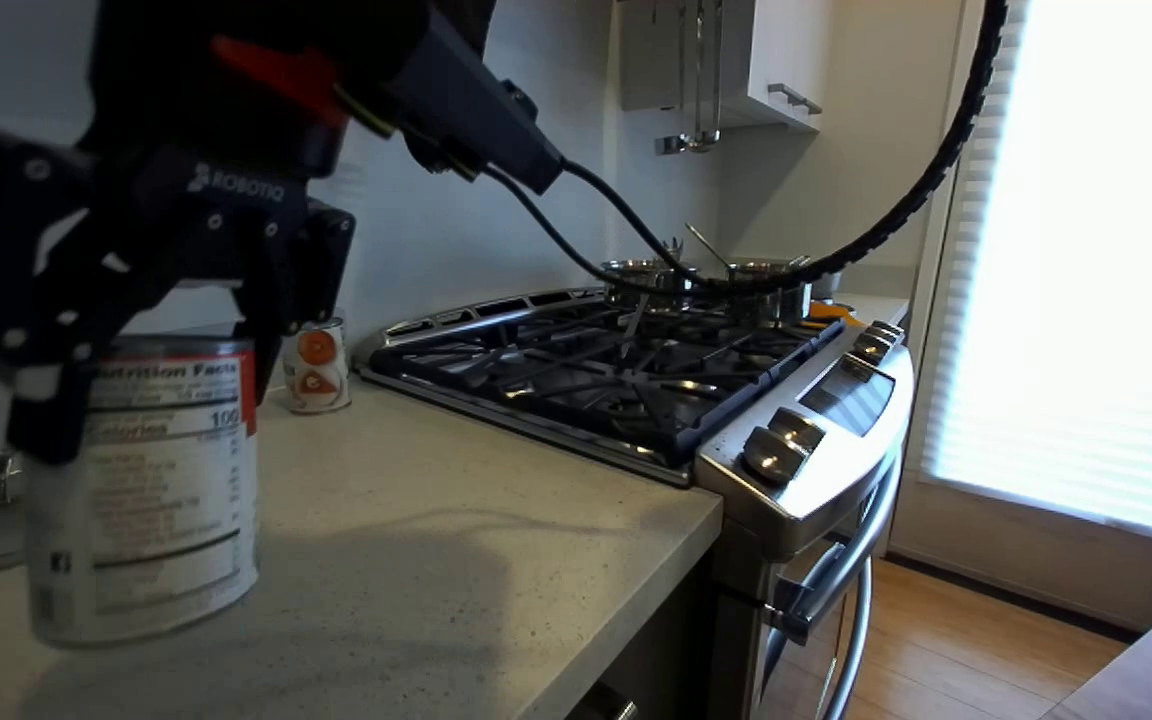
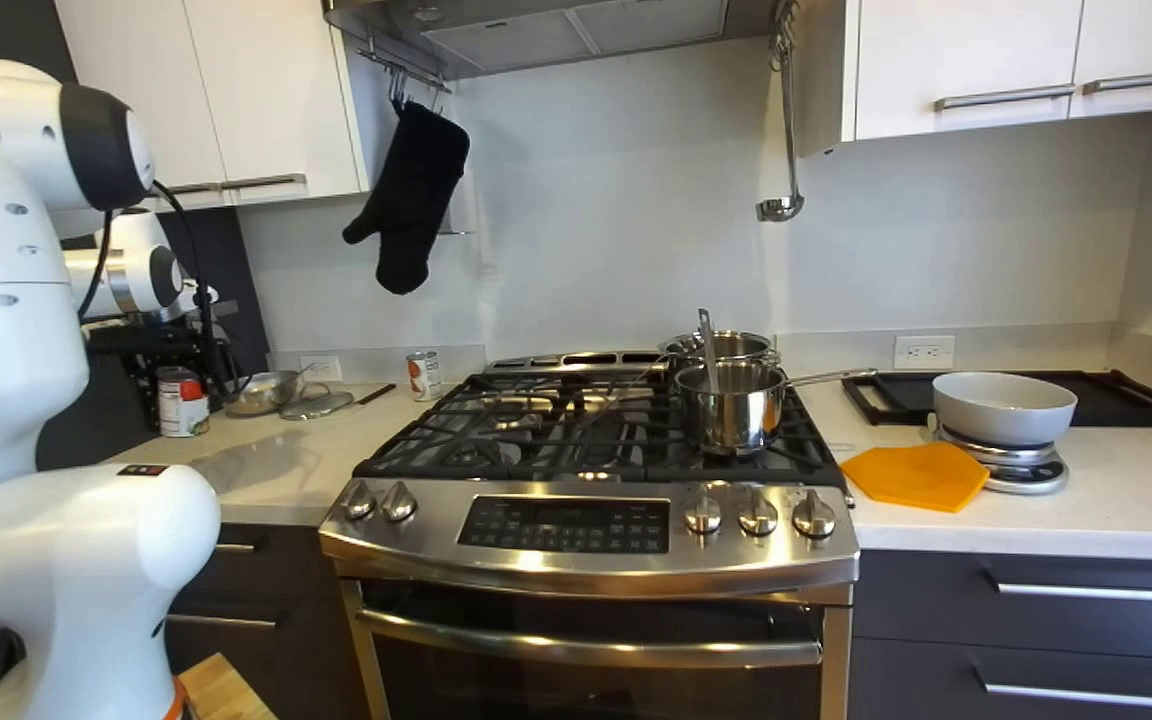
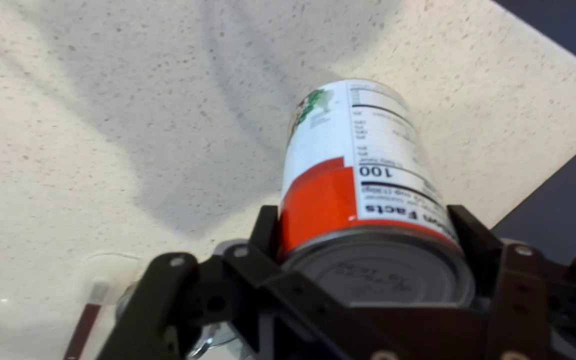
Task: Pick up the can on the far left and place it on the kitchen counter next to the other can
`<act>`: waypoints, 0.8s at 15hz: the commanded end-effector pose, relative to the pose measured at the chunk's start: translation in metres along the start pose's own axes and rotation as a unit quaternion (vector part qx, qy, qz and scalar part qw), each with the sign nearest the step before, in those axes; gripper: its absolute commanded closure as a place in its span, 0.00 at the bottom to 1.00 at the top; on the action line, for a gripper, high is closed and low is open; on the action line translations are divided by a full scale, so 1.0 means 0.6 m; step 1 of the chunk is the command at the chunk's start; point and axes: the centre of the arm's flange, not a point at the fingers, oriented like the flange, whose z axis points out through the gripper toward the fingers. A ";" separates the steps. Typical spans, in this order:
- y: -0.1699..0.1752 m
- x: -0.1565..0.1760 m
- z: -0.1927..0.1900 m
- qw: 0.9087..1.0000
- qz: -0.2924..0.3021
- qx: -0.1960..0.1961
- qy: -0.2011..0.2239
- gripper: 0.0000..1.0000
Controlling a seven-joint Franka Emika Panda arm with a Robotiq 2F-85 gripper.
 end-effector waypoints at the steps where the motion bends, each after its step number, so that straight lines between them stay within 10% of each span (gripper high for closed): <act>1: 0.087 0.019 -0.072 0.995 0.085 -0.010 0.046 0.42; 12: 0.362 0.072 -0.083 0.949 0.264 -0.127 0.111 0.42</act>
